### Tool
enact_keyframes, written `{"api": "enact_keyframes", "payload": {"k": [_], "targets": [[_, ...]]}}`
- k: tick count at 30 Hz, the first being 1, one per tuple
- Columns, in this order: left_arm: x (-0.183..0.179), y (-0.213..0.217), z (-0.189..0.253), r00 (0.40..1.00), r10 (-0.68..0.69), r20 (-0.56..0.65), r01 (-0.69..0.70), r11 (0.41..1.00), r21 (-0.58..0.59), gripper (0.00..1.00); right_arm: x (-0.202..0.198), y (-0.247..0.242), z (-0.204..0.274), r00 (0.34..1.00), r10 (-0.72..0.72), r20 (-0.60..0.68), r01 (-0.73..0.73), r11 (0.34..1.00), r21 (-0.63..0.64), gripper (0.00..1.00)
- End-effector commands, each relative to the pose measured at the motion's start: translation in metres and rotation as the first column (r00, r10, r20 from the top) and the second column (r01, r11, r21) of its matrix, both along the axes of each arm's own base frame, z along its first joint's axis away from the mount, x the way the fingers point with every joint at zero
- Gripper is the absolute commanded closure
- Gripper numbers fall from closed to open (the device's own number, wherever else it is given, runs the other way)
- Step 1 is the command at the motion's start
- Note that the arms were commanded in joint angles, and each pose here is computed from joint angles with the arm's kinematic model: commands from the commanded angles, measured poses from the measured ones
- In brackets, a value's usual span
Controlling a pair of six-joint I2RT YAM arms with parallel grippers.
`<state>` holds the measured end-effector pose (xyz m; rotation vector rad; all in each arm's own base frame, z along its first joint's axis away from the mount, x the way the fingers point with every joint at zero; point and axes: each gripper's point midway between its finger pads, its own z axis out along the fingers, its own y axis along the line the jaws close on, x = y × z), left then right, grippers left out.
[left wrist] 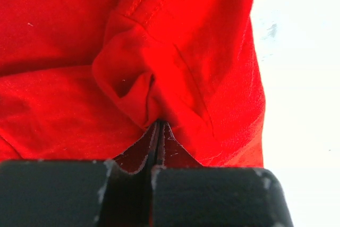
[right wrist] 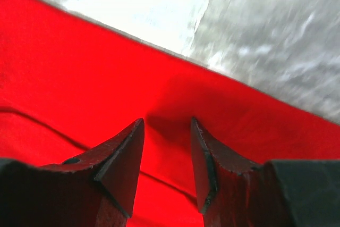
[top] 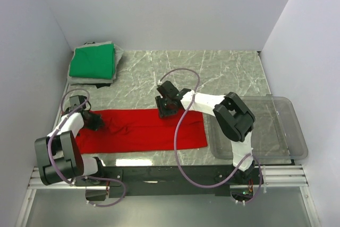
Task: Fold and stack the t-shirts
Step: Fold the tshirt
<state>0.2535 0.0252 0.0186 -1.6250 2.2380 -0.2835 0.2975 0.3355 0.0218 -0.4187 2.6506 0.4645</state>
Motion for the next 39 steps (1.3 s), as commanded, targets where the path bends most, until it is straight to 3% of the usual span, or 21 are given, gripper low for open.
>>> {"api": "enact_keyframes", "payload": {"k": [1,13,19,23,27,32,39], "targets": [[0.015,0.000,-0.001,1.000,0.003,0.023,-0.003,1.000,-0.007,1.00,0.012,-0.027,-0.028,0.997,-0.061,-0.048,0.056,0.993,-0.108,0.52],[0.076,-0.048,0.030,0.985,-0.090,0.149,0.104,0.991,-0.086,1.00,0.087,-0.046,-0.019,0.989,-0.145,-0.043,0.138,0.981,-0.137,0.52],[0.080,-0.052,0.059,0.976,-0.099,0.195,0.115,0.990,-0.077,1.00,0.113,-0.058,0.000,0.988,-0.151,0.011,0.151,0.978,-0.141,0.52],[0.070,-0.051,0.077,0.969,-0.101,0.225,0.117,0.992,-0.057,1.00,0.121,-0.051,0.042,0.991,-0.107,0.085,0.115,0.989,-0.095,0.52],[0.061,-0.043,0.075,0.972,-0.111,0.207,0.116,0.993,-0.012,1.00,0.114,-0.030,0.081,0.989,-0.071,0.130,0.072,0.997,-0.009,0.52],[0.056,-0.024,0.068,0.980,-0.103,0.172,0.099,0.994,0.036,1.00,0.079,0.034,0.119,0.985,0.041,0.168,-0.058,0.994,0.094,0.53],[0.054,0.002,0.062,0.984,-0.080,0.160,0.066,0.994,0.086,1.00,0.026,0.122,0.125,0.957,0.228,0.178,-0.255,0.955,0.152,0.53]]}}
